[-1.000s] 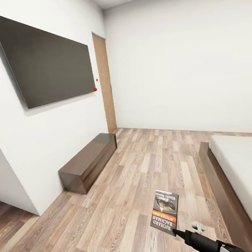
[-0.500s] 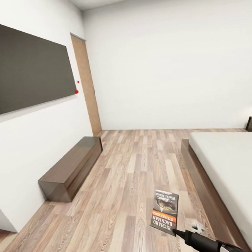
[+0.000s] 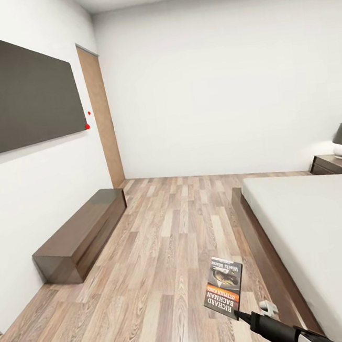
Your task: In the bedroom, move the book from the bed onto either nightstand, and place the two sandals side by side next to the bed.
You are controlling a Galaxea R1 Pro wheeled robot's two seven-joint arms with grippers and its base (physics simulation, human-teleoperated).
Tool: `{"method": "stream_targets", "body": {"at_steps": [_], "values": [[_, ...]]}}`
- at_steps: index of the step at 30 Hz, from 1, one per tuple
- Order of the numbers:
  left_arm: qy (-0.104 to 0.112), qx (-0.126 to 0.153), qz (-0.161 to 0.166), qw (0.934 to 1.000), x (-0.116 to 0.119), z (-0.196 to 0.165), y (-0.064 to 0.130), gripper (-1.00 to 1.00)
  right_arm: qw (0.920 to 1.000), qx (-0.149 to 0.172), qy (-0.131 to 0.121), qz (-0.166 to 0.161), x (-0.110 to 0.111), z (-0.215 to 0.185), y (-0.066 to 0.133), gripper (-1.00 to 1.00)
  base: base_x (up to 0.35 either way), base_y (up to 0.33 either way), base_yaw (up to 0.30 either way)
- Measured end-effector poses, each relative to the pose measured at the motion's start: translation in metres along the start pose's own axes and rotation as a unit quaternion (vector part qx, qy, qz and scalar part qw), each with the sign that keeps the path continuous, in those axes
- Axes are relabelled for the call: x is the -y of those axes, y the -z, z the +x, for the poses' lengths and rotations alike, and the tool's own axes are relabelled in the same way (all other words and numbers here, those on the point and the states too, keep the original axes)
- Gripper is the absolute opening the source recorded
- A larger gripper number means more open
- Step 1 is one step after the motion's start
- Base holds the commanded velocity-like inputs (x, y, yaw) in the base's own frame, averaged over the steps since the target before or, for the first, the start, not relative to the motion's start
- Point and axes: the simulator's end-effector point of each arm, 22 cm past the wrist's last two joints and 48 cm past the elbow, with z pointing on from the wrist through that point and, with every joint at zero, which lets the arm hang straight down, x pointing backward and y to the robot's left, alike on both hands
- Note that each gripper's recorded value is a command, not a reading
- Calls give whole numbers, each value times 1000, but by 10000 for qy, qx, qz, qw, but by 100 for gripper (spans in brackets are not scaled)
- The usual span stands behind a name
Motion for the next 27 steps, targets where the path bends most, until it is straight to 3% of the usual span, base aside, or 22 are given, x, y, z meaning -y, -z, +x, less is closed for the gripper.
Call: {"method": "stream_targets", "body": {"at_steps": [6,20,27], "values": [[-1,2,0,10000,0,0,0,100,10000,-3,2,0,0,0,0,-100,0,0,-98],[0,1,0,10000,0,0,0,100,10000,-11,7,0,0,1,0,-100,0,0,-264],[-1,2,0,10000,0,0,0,100,10000,-3,-1,-5,-1,0,-1,-100,0,0,-56]]}}
